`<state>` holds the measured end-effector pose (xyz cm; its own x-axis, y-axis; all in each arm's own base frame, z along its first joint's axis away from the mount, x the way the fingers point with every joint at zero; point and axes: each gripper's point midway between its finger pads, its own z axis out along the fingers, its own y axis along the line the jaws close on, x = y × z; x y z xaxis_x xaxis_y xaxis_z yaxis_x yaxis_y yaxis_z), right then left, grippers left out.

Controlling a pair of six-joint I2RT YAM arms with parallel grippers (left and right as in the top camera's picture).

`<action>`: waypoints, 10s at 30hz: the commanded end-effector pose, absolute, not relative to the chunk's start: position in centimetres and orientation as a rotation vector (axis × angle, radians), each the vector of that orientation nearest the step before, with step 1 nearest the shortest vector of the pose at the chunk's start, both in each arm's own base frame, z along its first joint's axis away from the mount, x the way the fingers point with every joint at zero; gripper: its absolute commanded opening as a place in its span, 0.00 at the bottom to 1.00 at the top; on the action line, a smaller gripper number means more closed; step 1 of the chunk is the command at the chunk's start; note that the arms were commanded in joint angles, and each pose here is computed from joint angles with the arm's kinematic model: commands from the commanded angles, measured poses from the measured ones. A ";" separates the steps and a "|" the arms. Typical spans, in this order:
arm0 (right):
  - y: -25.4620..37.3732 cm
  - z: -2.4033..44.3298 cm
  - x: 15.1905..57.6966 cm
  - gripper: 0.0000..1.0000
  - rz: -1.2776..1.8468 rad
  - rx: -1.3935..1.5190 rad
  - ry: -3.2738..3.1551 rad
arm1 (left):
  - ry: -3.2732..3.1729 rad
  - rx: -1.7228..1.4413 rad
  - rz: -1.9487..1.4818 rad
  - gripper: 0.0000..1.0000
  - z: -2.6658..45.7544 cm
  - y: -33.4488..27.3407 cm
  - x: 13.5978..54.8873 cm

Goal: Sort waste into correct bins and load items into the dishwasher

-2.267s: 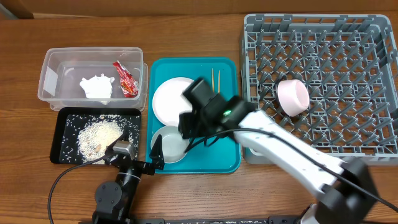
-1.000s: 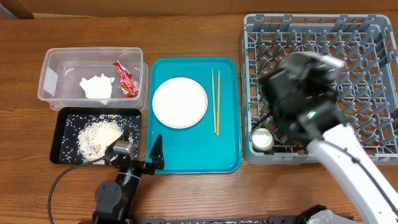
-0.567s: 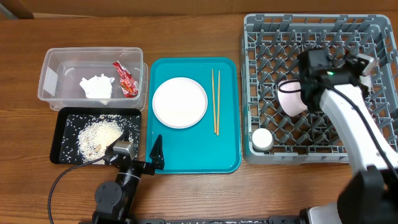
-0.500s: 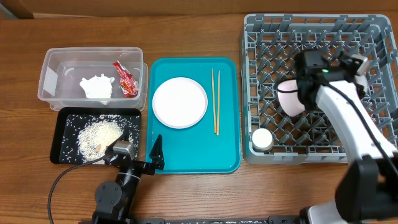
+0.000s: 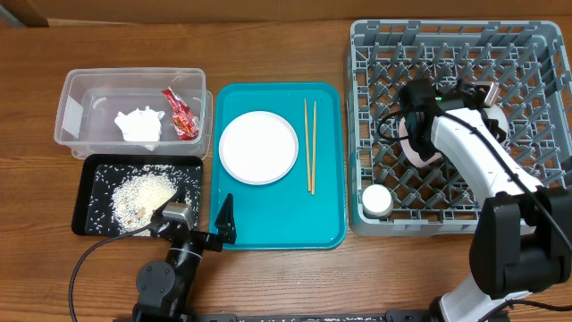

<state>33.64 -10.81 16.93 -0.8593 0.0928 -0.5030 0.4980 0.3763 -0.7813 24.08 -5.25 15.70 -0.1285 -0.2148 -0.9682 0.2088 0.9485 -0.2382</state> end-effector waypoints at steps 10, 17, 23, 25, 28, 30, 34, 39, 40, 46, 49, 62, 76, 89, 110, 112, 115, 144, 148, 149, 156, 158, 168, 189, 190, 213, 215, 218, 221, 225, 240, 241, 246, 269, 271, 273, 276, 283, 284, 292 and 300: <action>-11.0 17.5 34.2 0.04 -1.513 0.499 2.237 | 1.655 -0.017 -0.369 1.00 15.7 -5.1 24.1; -12.6 18.7 36.0 0.04 -1.548 0.512 2.145 | 1.655 -0.017 -0.369 1.00 15.7 -5.1 24.1; -11.9 17.8 37.0 0.04 -1.486 0.462 2.203 | 1.655 -0.017 -0.369 1.00 15.7 -5.1 24.1; -11.3 17.0 36.8 0.04 -1.447 0.436 2.266 | 1.655 -0.017 -0.369 1.00 15.7 -5.1 24.1; -10.8 16.0 35.7 0.04 -1.421 0.446 2.329 | 1.655 -0.017 -0.369 1.00 15.7 -5.1 24.1; -10.6 15.6 34.6 0.04 -1.409 0.490 2.355 | 1.655 -0.017 -0.369 1.00 15.7 -5.1 24.1; -10.3 14.9 32.9 0.15 -1.375 0.568 2.412 | 1.655 -0.017 -0.369 1.00 15.7 -5.1 24.1; -8.8 14.5 31.8 0.33 -1.223 0.674 2.526 | 1.655 -0.017 -0.369 1.00 15.7 -5.1 24.1; -8.5 14.8 31.7 0.33 -1.198 0.688 2.536 | 1.655 -0.017 -0.369 1.00 15.7 -5.1 24.1; -4.8 18.9 32.2 0.36 -0.978 0.654 2.539 | 1.655 -0.017 -0.369 1.00 15.7 -5.1 24.1; -2.3 21.2 32.5 0.37 -0.871 0.585 2.498 | 1.655 -0.017 -0.369 1.00 15.7 -5.1 24.1; -1.3 21.1 36.2 0.44 -0.286 0.656 2.570 | 1.655 -0.017 -0.369 1.00 15.7 -5.1 24.1; -13.9 17.1 34.7 0.59 0.329 1.257 2.534 | 1.655 -0.017 -0.369 1.00 15.7 -5.1 24.1; -14.1 11.7 33.7 0.04 0.247 1.417 2.655 | 1.655 -0.017 -0.369 1.00 15.7 -5.1 24.1; -14.9 28.4 29.6 0.04 -0.962 1.046 2.069 | 1.655 -0.017 -0.369 1.00 15.7 -5.1 24.1; -14.5 27.4 29.9 0.04 -1.037 0.994 2.093 | 1.655 -0.017 -0.369 1.00 15.7 -5.1 24.1; -13.8 24.9 30.7 0.04 -1.076 0.943 2.163 | 1.655 -0.017 -0.369 1.00 15.7 -5.1 24.1; -8.5 15.4 33.8 0.04 -1.171 0.663 2.463 | 1.655 -0.017 -0.369 1.00 15.7 -5.1 24.1; -8.1 14.8 32.6 0.05 -1.145 0.715 2.520 | 1.655 -0.017 -0.369 1.00 15.7 -5.1 24.1; -7.9 14.6 32.4 0.08 -1.136 0.717 2.540 | 1.655 -0.017 -0.369 1.00 15.7 -5.1 24.1; -7.0 15.1 31.7 0.24 -1.076 0.724 2.623 | 1.655 -0.017 -0.369 1.00 15.7 -5.1 24.1; -5.9 15.6 31.9 0.26 -0.990 0.738 2.652 | 1.655 -0.017 -0.369 1.00 15.7 -5.1 24.1; 8.2 20.3 33.9 0.56 -0.204 0.310 2.767 | 1.655 -0.017 -0.369 1.00 15.7 -5.1 24.1; 29.2 4.8 32.0 0.50 0.373 0.302 3.004 | 1.655 -0.017 -0.369 1.00 15.7 -5.1 24.1; 29.7 3.9 31.9 0.49 0.390 0.300 3.026 | 1.655 -0.017 -0.369 1.00 15.7 -5.1 24.1; 20.5 20.1 36.8 0.04 0.026 0.278 2.433 | 1.655 -0.017 -0.369 1.00 15.7 -5.1 24.1; 16.9 24.6 37.4 0.04 -0.144 0.299 2.246 | 1.655 -0.017 -0.369 1.00 15.7 -5.1 24.1; 11.6 30.4 37.3 0.04 -0.466 0.341 1.977 | 1.655 -0.017 -0.369 1.00 15.7 -5.1 24.1; 7.7 34.3 36.9 0.04 -0.753 0.406 1.765 | 1.655 -0.017 -0.369 1.00 15.7 -5.1 24.1; 3.2 33.4 39.8 0.04 -0.854 0.422 1.825 | 1.655 -0.017 -0.369 1.00 15.7 -5.1 24.1; -1.1 22.8 45.8 0.04 -1.052 0.324 2.057 | 1.655 -0.017 -0.369 1.00 15.7 -5.1 24.1; -1.0 22.7 45.9 0.04 -1.050 0.324 2.056 | 1.655 -0.017 -0.369 1.00 15.7 -5.1 24.1; -0.3 21.7 46.7 0.04 -0.998 0.313 2.075 | 1.655 -0.017 -0.369 1.00 15.7 -5.1 24.1; 23.4 16.0 38.3 0.49 0.160 -0.273 2.589 | 1.655 -0.017 -0.369 1.00 15.7 -5.1 24.1; 25.9 14.8 36.5 0.48 0.357 -0.276 2.673 | 1.655 -0.017 -0.369 1.00 15.7 -5.1 24.1; 26.7 13.6 35.7 0.48 0.429 -0.239 2.726 | 1.655 -0.017 -0.369 1.00 15.7 -5.1 24.1; 26.5 10.8 35.4 0.47 0.403 -0.155 2.800 | 1.655 -0.017 -0.369 1.00 15.7 -5.1 24.1; 26.8 4.8 35.3 0.35 0.357 -0.119 2.923 | 1.655 -0.017 -0.369 1.00 15.7 -5.1 24.1; 26.9 4.3 35.4 0.34 0.353 -0.119 2.926 | 1.655 -0.017 -0.369 1.00 15.7 -5.1 24.1; 25.2 1.6 36.6 0.31 0.173 -0.092 2.912 | 1.655 -0.017 -0.369 1.00 15.7 -5.1 24.1; 26.3 1.5 35.1 0.20 0.232 -0.091 2.966 | 1.655 -0.017 -0.369 1.00 15.7 -5.1 24.1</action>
<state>35.66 25.85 1.77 -0.9799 -0.0603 -0.1903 -0.0883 0.9859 0.1419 24.08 -5.26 15.71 -0.1278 -0.2149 -0.9682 0.2093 0.9484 -0.2382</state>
